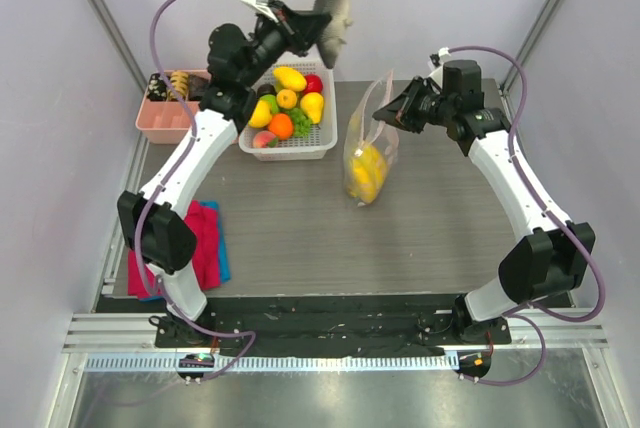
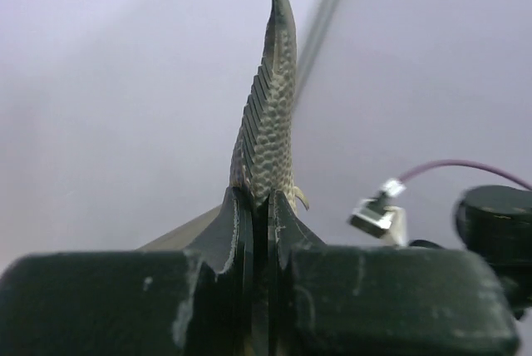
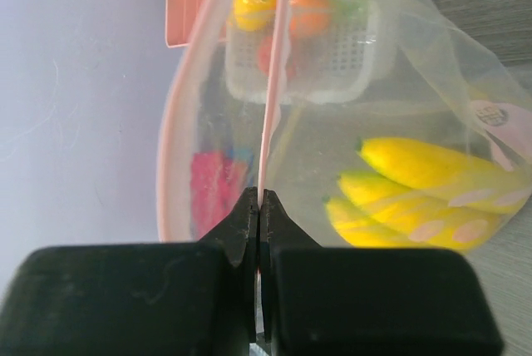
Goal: Place the food in the zip-top bag and seal the zipper
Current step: Place the fake fish in the zipper food storage bag.
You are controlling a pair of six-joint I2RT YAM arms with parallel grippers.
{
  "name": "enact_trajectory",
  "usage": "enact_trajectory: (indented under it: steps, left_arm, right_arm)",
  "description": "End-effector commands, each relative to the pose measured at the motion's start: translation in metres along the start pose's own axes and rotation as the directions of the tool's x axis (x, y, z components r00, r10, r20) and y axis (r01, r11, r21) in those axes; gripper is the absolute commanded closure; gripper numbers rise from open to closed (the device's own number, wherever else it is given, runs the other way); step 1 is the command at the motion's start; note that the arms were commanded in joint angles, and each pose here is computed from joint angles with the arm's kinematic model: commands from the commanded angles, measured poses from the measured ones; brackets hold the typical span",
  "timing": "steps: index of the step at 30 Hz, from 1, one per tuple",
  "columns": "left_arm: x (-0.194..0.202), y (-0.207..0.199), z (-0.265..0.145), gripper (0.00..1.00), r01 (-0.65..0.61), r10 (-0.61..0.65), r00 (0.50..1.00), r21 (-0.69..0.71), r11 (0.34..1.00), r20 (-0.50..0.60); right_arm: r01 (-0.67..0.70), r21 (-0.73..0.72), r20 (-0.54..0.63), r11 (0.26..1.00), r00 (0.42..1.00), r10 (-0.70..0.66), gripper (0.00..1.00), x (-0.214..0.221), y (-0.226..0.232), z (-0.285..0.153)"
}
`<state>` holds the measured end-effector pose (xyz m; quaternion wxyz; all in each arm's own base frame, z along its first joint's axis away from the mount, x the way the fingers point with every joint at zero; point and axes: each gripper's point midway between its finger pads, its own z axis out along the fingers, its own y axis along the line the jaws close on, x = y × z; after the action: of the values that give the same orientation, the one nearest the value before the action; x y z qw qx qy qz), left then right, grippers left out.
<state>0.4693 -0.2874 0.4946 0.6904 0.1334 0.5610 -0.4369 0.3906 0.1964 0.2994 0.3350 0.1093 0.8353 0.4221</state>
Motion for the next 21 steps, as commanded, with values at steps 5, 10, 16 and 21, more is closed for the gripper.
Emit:
enact_trajectory:
  steps: [5, 10, 16, 21]
  left_arm:
    - [-0.017, -0.108, 0.015, 1.00, -0.029, -0.015, 0.983, 0.233, 0.972, 0.183]
    - [0.021, -0.102, 0.019, 1.00, -0.023, -0.008, 0.988, 0.204, 0.979, 0.152]
    - [0.081, -0.072, 0.021, 1.00, -0.038, 0.028, 0.997, 0.140, 0.989, 0.075]
    - [0.106, -0.046, 0.024, 1.00, -0.145, 0.142, 0.988, 0.060, 0.988, 0.056]
  right_arm:
    - [0.013, -0.114, 0.036, 0.993, 0.999, -0.009, 0.99, -0.027, 0.044, 0.002]
    - [0.024, -0.109, 0.046, 0.994, 0.999, -0.019, 0.99, -0.029, 0.046, 0.000]
    - [-0.025, -0.087, 0.028, 0.996, 0.999, 0.028, 0.99, -0.019, 0.037, -0.001]
    - [-0.037, -0.108, 0.013, 0.993, 0.999, 0.039, 0.99, -0.020, 0.040, -0.003]
